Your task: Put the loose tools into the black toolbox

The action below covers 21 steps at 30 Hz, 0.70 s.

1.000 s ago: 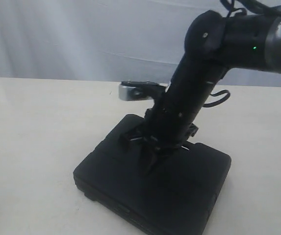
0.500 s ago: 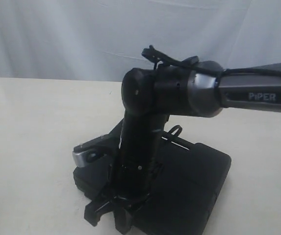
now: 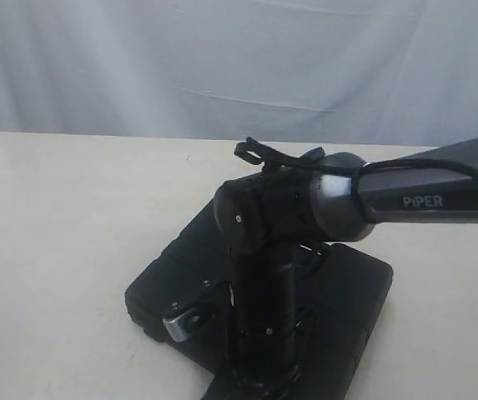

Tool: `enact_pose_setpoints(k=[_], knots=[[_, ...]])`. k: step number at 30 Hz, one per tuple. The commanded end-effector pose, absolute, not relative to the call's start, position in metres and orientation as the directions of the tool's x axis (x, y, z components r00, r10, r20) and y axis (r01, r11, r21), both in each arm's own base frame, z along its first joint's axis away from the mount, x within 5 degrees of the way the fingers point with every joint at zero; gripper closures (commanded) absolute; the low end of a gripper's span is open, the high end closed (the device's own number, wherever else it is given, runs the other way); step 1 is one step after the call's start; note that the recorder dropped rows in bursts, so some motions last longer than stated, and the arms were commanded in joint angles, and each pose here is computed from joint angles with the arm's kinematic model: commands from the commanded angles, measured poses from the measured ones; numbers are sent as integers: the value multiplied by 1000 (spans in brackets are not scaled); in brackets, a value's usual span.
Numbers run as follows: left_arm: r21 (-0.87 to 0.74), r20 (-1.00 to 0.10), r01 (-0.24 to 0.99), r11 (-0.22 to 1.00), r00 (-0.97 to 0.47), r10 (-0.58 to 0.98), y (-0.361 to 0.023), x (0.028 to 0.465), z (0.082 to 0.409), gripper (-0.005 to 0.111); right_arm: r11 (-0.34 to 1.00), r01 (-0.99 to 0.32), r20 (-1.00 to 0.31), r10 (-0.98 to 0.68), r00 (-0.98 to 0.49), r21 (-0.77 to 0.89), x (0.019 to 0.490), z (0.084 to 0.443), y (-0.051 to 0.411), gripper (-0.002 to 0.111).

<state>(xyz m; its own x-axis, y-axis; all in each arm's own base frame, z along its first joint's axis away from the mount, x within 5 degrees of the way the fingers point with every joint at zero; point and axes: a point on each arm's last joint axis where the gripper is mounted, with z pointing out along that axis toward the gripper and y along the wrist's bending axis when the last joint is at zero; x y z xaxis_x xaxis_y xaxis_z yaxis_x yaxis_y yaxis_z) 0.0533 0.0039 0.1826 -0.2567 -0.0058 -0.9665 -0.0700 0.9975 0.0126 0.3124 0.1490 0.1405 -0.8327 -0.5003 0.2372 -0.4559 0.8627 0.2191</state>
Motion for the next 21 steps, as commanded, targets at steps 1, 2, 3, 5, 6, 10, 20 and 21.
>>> enact_pose_setpoints(k=[1, 2, 3, 5, 6, 10, 20, 21], knots=[[7, -968, -67, 998, -252, -10, 4, 53, 182, 107, 875, -466, 260, -485, -835, 133, 310, 135, 140, 108], [7, -968, -67, 998, -252, -10, 4, 53, 182, 107, 881, -461, 264, -473, -841, 109, 310, 135, 139, 108], [7, -968, -67, 998, -252, -10, 4, 53, 182, 107, 883, -463, 260, -465, -846, 73, 311, 136, 135, 108], [7, -968, -67, 998, -252, -10, 4, 53, 182, 107, 893, -449, 252, -439, -863, 19, 313, 138, 130, 108], [7, -968, -67, 998, -252, -10, 4, 53, 182, 107, 900, -437, 252, -421, -872, -7, 315, 139, 125, 108], [7, -968, -67, 998, -252, -10, 4, 53, 182, 107, 926, -377, 225, -365, -903, -11, 322, 146, 104, 108], [7, -968, -67, 998, -252, -10, 4, 53, 182, 107, 951, -304, 130, -310, -942, 63, 317, 196, 78, 108], [7, -968, -67, 998, -252, -10, 4, 53, 182, 107, 950, -305, 122, -311, -943, 62, 315, 203, 77, 108]])
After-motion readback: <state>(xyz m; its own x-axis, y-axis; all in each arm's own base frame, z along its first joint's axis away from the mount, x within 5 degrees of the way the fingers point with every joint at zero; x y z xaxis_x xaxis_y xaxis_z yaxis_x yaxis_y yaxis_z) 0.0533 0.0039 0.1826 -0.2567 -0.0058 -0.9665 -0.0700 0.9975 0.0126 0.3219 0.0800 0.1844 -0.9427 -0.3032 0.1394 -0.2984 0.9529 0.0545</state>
